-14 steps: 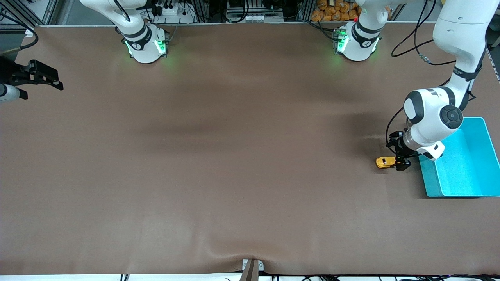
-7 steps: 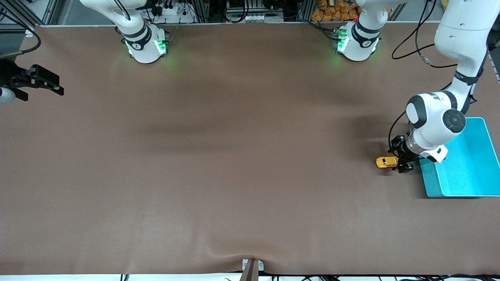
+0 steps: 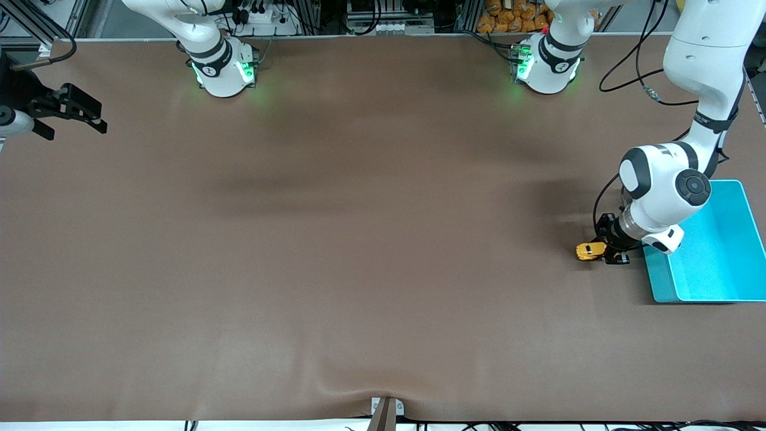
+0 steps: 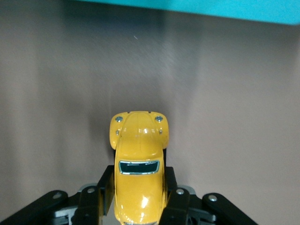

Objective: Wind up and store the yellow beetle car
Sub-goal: 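Lift the car with the left gripper and carry it over the bin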

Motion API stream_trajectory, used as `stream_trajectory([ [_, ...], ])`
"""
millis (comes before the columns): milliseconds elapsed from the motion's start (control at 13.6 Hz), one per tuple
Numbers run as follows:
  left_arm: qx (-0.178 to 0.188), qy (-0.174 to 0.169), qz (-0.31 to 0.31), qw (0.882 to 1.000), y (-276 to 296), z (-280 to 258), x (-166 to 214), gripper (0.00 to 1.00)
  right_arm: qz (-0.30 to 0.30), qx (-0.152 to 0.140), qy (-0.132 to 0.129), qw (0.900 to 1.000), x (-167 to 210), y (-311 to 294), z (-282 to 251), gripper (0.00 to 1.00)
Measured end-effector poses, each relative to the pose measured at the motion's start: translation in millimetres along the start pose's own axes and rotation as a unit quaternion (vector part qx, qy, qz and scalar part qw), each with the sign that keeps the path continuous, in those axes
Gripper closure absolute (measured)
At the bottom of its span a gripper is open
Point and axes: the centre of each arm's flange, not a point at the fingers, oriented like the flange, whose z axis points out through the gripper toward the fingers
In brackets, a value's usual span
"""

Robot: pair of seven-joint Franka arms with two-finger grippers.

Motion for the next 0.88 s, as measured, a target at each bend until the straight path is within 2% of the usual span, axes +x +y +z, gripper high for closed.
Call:
stream_trajectory([
  [221,-0.017,-0.002,0.036,0.999,11.0,-40.7,-36.4,0.55,0.007,0.0,0.001,1.0,-1.2,6.3,-0.6,0.0],
  [442,-0.021,0.019,0.099,0.995,15.0,-98.6,-55.2,0.55,0.008,0.0,0.001,1.0,-1.4,7.9,-0.7,0.0],
  [663,-0.006,0.029,0.183,0.983,13.2,-148.2,-48.7,0.55,0.008,0.001,-0.001,1.0,-1.4,7.9,0.9,0.0],
  [884,0.022,0.032,0.269,0.962,19.5,-183.4,-15.8,0.55,0.008,0.001,-0.001,1.0,-1.0,7.9,2.6,0.0],
])
